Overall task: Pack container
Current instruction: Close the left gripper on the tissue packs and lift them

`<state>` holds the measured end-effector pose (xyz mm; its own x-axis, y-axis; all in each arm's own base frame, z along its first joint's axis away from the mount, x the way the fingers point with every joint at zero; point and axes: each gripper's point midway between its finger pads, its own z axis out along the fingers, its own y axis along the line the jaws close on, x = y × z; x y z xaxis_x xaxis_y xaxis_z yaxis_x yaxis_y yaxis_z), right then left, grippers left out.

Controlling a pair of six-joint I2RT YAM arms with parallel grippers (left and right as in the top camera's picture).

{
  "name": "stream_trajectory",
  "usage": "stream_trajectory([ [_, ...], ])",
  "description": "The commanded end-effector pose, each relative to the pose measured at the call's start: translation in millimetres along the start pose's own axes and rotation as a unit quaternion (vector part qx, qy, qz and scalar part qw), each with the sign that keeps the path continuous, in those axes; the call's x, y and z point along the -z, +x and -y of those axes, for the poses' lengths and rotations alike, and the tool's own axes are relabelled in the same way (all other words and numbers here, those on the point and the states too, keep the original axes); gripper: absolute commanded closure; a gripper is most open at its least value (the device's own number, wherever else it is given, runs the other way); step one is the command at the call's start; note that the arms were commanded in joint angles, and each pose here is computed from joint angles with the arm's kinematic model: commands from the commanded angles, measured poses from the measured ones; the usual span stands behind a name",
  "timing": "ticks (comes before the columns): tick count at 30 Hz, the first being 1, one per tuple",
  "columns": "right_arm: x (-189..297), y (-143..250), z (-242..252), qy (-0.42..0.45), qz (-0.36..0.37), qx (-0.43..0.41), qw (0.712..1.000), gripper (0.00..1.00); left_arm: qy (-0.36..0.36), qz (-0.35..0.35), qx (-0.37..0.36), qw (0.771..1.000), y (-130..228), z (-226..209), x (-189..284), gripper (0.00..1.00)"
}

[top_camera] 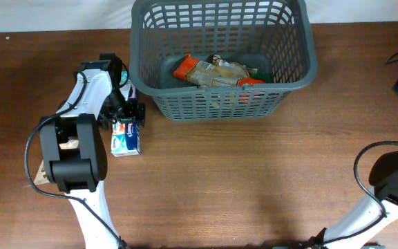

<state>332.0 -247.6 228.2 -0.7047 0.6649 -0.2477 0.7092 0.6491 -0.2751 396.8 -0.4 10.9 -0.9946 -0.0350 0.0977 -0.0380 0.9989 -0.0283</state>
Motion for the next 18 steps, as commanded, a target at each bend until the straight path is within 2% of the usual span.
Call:
stream_trajectory([
  [1,-1.2,-0.1,0.6,0.0,-0.001,-0.008,1.0,0.01,0.009,-0.01,-0.004,1.0,3.0,1.7,-8.2,0.0],
  [5,-1.2,-0.1,0.6,0.0,-0.001,-0.008,1.0,0.01,0.01,-0.01,-0.004,1.0,3.1,1.8,-8.2,0.0],
  [8,-1.2,-0.1,0.6,0.0,-0.001,-0.008,1.0,0.01,0.01,-0.011,-0.004,1.0,3.4,1.8,-8.1,0.11],
  [9,-1.2,-0.1,0.6,0.0,-0.001,-0.008,1.0,0.01,0.009,-0.011,-0.004,1.0,3.5,1.6,-8.1,0.21],
  [10,-1.2,-0.1,0.6,0.0,-0.001,-0.008,1.0,0.01,0.009,-0.011,-0.004,1.0,3.4,1.6,-8.1,0.36],
  [11,-1.2,-0.1,0.6,0.0,-0.001,-0.008,1.0,0.01,0.009,-0.01,-0.004,1.0,3.1,1.6,-8.2,0.58],
  [13,-1.2,-0.1,0.6,0.0,-0.001,-0.008,1.0,0.01,0.009,-0.01,-0.004,1.0,2.9,1.5,-8.2,0.87],
  [14,-1.2,-0.1,0.6,0.0,-0.001,-0.008,1.0,0.01,0.007,-0.01,-0.004,1.0,2.8,0.9,-8.2,0.98],
  [18,-1.2,-0.1,0.6,0.0,-0.001,-0.008,1.0,0.01,0.007,-0.01,-0.004,1.0,2.9,0.7,-8.2,0.98],
])
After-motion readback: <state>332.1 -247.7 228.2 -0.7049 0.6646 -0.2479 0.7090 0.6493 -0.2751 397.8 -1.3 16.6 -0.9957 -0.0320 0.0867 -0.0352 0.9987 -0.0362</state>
